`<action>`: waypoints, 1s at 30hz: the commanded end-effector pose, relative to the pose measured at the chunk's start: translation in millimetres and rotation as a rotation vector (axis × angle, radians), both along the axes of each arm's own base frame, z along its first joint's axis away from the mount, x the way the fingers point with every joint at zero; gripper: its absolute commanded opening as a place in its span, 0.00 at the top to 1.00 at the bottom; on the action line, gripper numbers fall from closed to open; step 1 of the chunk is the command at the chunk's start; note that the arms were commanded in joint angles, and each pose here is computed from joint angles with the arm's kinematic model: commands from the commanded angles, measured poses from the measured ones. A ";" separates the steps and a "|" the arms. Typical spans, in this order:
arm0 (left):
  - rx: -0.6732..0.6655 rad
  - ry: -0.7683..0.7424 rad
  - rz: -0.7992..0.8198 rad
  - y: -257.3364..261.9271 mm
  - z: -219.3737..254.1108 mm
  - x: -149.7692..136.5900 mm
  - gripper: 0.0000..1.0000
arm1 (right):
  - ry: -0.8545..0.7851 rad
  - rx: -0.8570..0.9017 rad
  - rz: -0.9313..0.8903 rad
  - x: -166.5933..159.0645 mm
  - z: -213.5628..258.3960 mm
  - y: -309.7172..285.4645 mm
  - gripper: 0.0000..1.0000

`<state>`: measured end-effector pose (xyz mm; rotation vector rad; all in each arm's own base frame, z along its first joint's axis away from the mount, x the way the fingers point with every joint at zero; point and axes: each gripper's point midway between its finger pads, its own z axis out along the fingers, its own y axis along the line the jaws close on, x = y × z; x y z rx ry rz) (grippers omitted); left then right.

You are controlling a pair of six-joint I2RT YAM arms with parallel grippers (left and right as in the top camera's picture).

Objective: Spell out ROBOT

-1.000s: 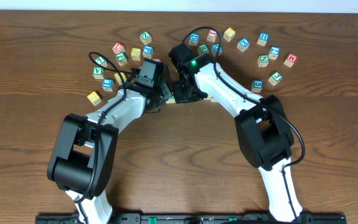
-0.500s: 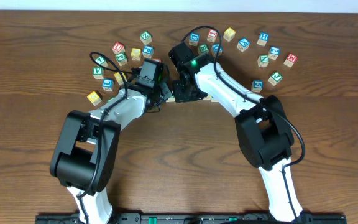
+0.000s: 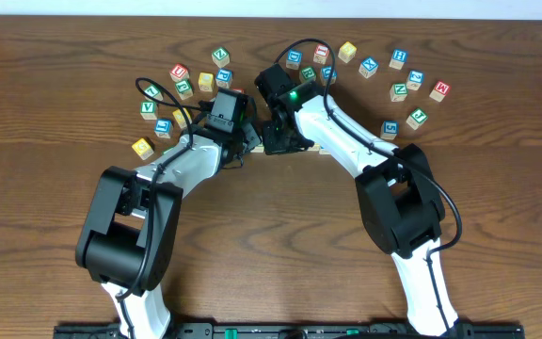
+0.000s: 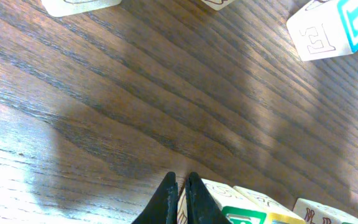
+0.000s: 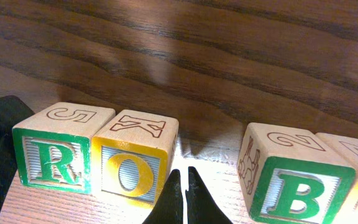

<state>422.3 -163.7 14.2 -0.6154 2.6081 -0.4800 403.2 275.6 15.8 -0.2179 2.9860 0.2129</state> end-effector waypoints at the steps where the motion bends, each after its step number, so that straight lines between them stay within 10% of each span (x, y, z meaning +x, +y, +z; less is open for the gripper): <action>1: 0.004 0.025 -0.015 -1.5 -9.3 -5.6 0.93 | 0.008 0.024 0.033 -4.7 -1.5 13.6 0.99; 30: 0.036 0.039 -0.022 3.5 -12.4 -9.6 0.93 | 0.014 -0.011 0.014 -3.7 -2.4 1.7 0.99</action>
